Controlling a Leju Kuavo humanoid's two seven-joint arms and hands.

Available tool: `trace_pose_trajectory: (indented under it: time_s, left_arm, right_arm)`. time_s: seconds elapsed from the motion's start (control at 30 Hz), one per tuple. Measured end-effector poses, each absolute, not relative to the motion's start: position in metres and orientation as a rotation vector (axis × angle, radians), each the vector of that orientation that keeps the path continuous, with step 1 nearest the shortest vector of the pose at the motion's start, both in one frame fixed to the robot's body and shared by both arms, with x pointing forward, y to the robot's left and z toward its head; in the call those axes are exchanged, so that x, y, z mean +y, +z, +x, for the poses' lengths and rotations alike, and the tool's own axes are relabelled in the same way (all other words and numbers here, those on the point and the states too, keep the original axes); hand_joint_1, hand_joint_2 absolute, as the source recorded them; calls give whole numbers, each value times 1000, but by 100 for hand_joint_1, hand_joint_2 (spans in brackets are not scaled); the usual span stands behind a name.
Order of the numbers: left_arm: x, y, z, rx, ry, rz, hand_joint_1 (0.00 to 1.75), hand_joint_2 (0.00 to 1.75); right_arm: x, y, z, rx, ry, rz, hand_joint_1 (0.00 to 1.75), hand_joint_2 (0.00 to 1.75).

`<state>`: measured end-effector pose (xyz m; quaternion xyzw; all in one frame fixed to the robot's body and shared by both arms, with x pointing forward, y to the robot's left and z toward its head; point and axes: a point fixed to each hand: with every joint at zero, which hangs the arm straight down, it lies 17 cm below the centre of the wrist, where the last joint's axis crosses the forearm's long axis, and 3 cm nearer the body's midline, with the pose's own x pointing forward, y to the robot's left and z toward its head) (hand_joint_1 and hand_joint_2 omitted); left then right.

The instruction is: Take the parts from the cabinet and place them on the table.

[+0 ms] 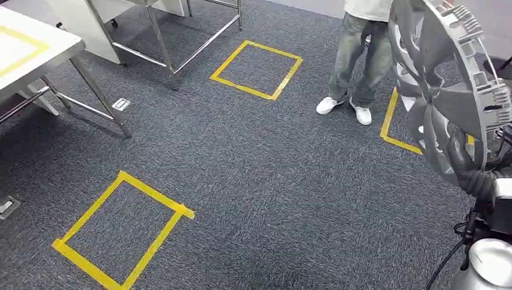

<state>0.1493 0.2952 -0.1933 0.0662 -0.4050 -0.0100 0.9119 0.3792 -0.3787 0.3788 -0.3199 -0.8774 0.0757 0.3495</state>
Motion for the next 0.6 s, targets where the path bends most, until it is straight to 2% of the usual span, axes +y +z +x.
trace_pose_trajectory:
  time_s: [0.6]
  left_arm:
    - [296,-195,145,-840,-24,129,0,175]
  right_arm:
    - [-393,375,373,-2261,181,-848,171,175]
